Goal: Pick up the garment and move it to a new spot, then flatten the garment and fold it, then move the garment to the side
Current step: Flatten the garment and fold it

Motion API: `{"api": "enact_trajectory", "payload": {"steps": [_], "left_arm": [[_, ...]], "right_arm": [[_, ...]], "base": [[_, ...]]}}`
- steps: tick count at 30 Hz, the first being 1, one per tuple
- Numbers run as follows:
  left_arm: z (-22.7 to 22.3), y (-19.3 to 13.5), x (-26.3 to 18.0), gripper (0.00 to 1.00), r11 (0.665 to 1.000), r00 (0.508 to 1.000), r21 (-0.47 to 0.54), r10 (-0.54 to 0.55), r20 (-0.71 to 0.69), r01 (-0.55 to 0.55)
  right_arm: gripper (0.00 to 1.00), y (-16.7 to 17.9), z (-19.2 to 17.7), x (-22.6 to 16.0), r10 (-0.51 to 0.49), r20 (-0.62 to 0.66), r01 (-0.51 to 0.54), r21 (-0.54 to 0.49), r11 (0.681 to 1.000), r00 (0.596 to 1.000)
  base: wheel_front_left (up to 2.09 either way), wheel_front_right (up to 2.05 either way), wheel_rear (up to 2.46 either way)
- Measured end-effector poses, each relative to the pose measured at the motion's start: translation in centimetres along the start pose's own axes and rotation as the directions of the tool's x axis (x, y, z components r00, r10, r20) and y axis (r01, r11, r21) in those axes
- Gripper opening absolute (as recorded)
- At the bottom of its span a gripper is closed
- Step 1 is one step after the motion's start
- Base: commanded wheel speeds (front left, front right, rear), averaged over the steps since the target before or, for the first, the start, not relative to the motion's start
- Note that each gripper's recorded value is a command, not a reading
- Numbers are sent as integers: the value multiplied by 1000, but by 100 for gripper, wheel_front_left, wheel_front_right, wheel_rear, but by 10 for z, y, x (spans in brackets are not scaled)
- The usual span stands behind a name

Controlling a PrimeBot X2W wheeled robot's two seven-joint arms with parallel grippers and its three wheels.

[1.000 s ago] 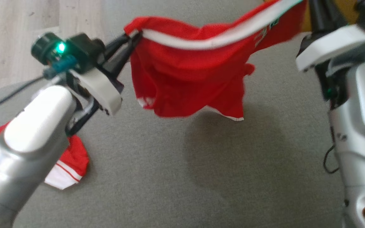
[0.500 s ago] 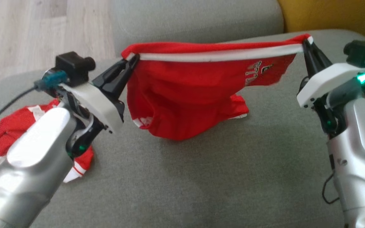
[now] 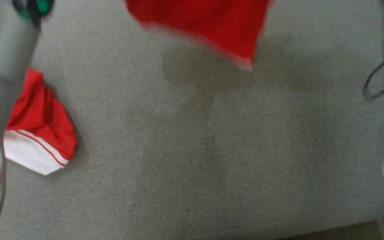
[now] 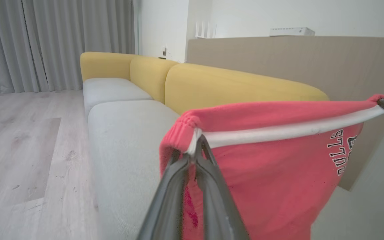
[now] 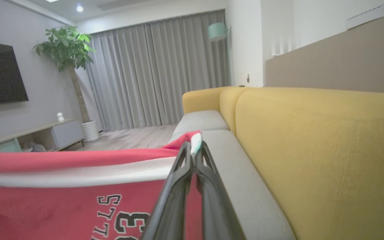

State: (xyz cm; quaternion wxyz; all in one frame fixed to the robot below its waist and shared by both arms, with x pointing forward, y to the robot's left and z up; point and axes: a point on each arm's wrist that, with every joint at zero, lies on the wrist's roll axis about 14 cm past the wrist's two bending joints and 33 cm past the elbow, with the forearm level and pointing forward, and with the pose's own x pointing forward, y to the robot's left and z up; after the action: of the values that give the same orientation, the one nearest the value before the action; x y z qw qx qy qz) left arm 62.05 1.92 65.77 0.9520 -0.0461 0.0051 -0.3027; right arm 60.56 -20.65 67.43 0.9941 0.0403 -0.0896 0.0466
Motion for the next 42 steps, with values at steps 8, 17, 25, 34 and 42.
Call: {"api": "enact_trajectory", "payload": {"steps": [8, 17, 25, 34, 42], "left_arm": [[-35, 2, 31, 0, 996, 1000, -84, 1, 30, 2], [-162, -74, -29, 0, 942, 948, -320, -188, -256, 101], [-216, -125, -110, 0, 920, 856, -338, -331, -398, 199], [-212, -175, -154, 0, 885, 841, -387, -402, -362, 257], [-207, -220, -184, 0, 858, 820, -413, -457, -344, 305]], "right_arm": [[0, -23, -56, 23, -63, -45, 63, -8, 998, 997], [0, -45, -173, -58, -104, -461, 98, -37, 995, 881], [0, -61, -210, -142, -95, -668, 75, -59, 995, 738], [0, -76, -188, -194, -87, -727, 66, -57, 996, 682], [0, -94, -182, -257, -97, -794, 109, -39, 993, 600]], "base": [[0, 0, 0], [0, 0, 0], [0, 0, 0], [0, 0, 0], [0, 0, 0]]}}
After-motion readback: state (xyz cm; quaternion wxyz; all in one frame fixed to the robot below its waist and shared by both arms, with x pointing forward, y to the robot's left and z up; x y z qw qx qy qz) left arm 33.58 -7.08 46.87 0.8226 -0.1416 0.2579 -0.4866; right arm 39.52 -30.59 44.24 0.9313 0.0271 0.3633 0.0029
